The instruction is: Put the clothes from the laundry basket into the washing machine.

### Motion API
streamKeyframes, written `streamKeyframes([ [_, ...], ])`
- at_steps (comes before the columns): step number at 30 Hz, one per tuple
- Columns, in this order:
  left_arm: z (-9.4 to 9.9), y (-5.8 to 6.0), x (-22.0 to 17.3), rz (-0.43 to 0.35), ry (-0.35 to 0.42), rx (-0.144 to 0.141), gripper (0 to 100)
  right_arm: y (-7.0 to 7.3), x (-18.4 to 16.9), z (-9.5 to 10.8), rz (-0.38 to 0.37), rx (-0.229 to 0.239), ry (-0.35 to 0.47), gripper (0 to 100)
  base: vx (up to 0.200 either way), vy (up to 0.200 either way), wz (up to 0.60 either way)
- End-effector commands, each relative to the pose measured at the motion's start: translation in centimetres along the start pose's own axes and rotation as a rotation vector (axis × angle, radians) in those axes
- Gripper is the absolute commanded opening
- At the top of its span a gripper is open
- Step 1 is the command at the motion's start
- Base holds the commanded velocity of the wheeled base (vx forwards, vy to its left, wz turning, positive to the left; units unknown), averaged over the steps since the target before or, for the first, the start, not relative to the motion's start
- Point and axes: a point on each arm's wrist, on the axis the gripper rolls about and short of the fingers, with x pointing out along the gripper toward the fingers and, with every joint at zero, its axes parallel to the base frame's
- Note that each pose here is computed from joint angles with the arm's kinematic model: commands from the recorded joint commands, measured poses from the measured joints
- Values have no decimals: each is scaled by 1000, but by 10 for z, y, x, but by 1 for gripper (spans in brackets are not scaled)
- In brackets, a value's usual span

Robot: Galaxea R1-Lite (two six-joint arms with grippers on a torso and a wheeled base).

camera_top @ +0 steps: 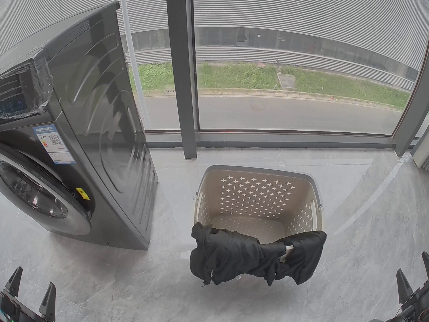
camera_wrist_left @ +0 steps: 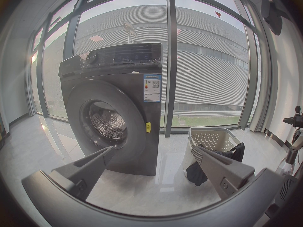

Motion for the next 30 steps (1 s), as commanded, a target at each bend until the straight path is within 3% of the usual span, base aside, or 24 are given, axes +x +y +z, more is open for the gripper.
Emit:
streamKeyframes([
  [1,-4,0,0,0,1,0,100,0,0,-5,1,-1,1,100,0,200,0],
  [30,-4,0,0,0,1,0,100,0,0,-5,1,-1,1,100,0,200,0],
])
